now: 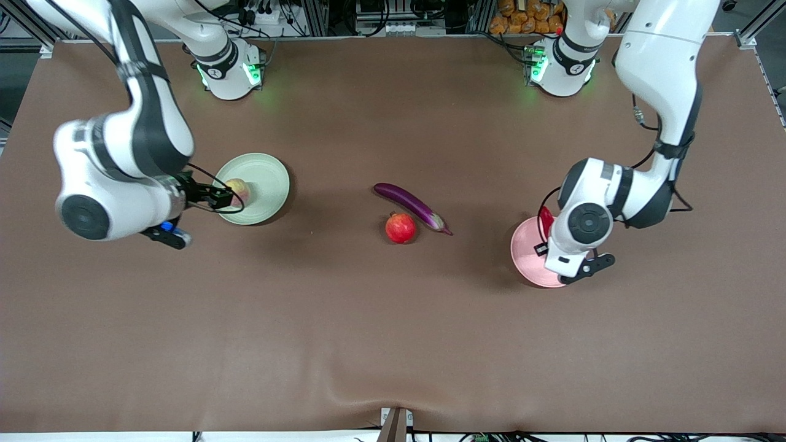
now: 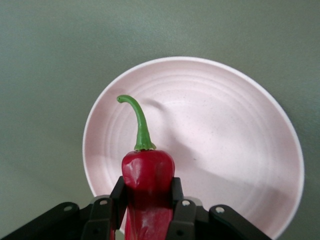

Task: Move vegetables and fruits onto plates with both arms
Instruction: 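Carry the chili onto the pink plate while the right gripper places the peach, then release the chili and reach the left gripper to the purple eggplant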

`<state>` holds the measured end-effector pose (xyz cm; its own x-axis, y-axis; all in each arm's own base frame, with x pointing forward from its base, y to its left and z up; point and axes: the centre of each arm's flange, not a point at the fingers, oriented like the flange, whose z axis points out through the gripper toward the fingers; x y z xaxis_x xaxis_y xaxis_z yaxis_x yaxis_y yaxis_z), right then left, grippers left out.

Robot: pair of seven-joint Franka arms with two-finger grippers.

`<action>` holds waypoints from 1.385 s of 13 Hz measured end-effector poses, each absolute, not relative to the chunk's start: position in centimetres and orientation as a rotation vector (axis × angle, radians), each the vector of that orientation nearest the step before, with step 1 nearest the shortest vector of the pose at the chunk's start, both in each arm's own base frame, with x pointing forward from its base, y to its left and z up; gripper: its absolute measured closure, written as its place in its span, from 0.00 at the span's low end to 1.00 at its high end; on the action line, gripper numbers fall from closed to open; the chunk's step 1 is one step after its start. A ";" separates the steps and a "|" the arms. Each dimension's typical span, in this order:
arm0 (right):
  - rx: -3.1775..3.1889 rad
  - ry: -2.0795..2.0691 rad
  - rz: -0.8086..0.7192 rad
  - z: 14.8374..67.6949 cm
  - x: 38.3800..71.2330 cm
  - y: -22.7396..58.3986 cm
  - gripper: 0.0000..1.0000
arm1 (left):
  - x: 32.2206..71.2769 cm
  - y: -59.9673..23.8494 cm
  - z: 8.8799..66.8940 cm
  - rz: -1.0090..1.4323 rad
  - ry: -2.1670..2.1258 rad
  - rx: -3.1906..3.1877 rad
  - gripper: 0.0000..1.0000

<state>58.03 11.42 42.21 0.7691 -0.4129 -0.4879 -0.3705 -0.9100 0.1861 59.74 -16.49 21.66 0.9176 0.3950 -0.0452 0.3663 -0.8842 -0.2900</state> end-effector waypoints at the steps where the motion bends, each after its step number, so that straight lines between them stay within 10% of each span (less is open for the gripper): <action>1: 2.890 -0.646 -0.799 43.3 58.4 11.6 0.00 | 60.0 -16.7 21.2 0.116 -0.578 -2.780 0.62; 5: 2.889 -0.702 -0.739 45.0 58.8 12.9 0.00 | 61.5 -16.3 22.0 0.054 -0.613 -2.768 0.56; 10: 2.876 -0.739 -0.705 45.8 58.7 14.8 0.00 | 61.4 -19.8 26.0 0.004 -0.734 -2.766 0.00; 18: 2.854 -0.727 -0.741 43.8 58.8 16.5 0.00 | 54.1 -40.4 22.7 0.187 -1.449 -2.602 0.00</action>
<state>58.79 16.46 43.83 0.7670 -0.4740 -0.4325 -0.4232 -0.8803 0.2144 54.13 -40.39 22.68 0.5237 0.8513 -0.0322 0.8316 -0.5191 -0.1975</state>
